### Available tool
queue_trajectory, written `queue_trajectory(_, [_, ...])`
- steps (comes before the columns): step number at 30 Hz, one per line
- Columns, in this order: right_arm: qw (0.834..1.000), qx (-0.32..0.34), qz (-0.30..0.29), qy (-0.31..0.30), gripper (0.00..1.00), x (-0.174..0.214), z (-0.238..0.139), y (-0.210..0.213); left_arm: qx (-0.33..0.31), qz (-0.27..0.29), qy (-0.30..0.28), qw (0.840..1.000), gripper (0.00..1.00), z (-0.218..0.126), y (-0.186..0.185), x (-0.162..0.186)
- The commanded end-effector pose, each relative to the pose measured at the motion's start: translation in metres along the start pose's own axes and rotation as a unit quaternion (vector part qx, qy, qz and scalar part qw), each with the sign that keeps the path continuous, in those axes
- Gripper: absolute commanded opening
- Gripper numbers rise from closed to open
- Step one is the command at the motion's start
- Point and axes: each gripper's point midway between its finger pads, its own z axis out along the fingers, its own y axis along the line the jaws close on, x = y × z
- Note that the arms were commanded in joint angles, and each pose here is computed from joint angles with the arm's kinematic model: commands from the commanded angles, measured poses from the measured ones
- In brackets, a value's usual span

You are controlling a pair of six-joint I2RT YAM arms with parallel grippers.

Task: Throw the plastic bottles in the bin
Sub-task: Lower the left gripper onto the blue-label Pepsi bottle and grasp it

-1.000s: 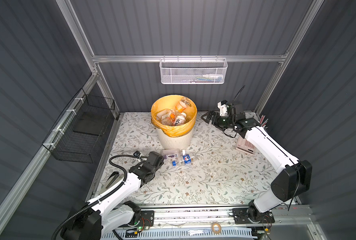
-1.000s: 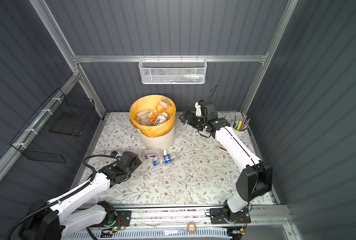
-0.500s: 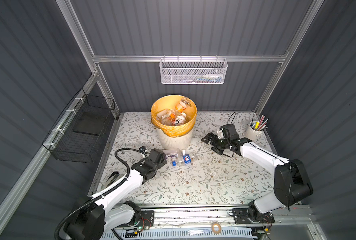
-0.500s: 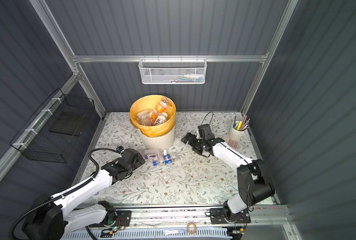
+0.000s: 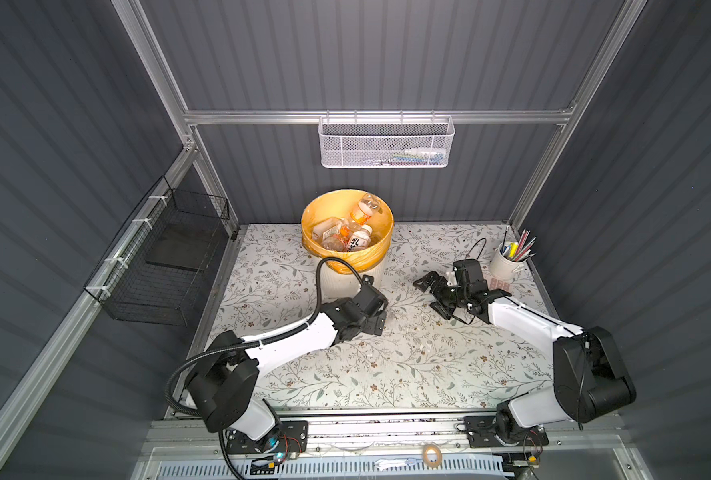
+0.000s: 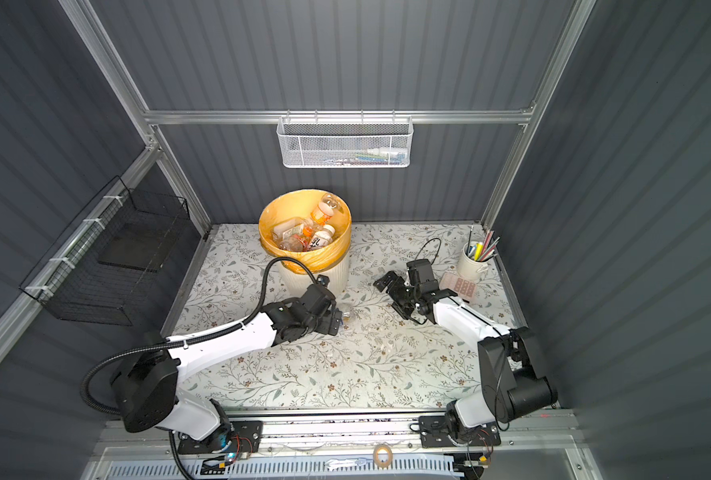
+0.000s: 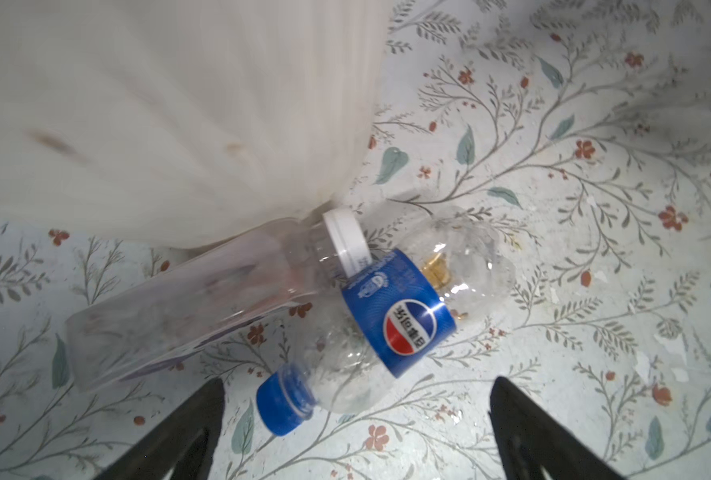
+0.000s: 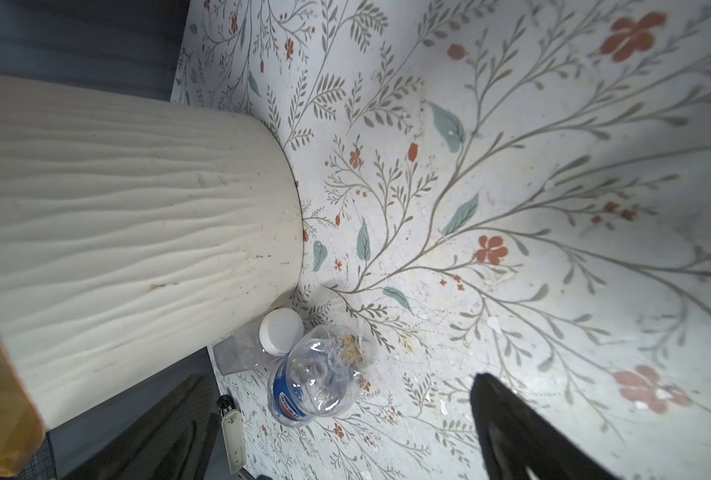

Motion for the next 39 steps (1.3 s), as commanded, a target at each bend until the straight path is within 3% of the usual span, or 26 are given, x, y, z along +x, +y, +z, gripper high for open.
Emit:
queue_trajectory(1, [1.000, 0.000, 0.009, -0.015, 0.99, -0.006, -0.006, -0.006, -0.001, 0.084, 0.038, 0.996, 0.99, 0.012, -0.005, 0.008])
queue_trajectory(7, [0.999, 0.001, 0.021, -0.030, 0.99, -0.013, -0.015, -0.018, 0.013, 0.135, 0.097, 0.986, 0.99, 0.039, -0.019, 0.025])
queue_trajectory(17, [0.999, 0.002, 0.028, -0.036, 0.99, -0.017, -0.020, -0.026, 0.059, 0.128, 0.115, 0.983, 0.89, 0.045, -0.043, 0.037])
queue_trajectory(19, [0.999, 0.000, 0.029, -0.034, 0.99, -0.017, -0.019, -0.026, 0.066, 0.127, 0.121, 0.982, 0.86, 0.047, -0.047, 0.041])
queue_trajectory(23, [0.999, -0.005, 0.031, -0.031, 0.99, -0.017, -0.018, -0.024, 0.071, 0.120, 0.118, 0.983, 0.70, 0.044, -0.052, 0.042])
queue_trajectory(26, [0.999, -0.006, 0.030, -0.031, 0.99, -0.018, -0.018, -0.024, 0.091, 0.101, 0.078, 0.988, 0.61, 0.031, -0.057, 0.029])
queue_trajectory(30, [0.999, -0.006, 0.030, -0.032, 0.99, -0.019, -0.018, -0.024, 0.133, 0.078, 0.010, 0.988, 0.57, 0.005, -0.065, 0.009])
queue_trajectory(34, [0.999, -0.007, 0.032, -0.033, 0.99, -0.019, -0.019, -0.024, 0.152, 0.082, -0.073, 0.982, 0.55, -0.036, -0.071, -0.015])
queue_trajectory(39, [0.999, -0.008, 0.031, -0.038, 0.99, -0.022, -0.022, -0.024, 0.132, 0.063, -0.223, 0.964, 0.55, -0.109, -0.051, -0.065])
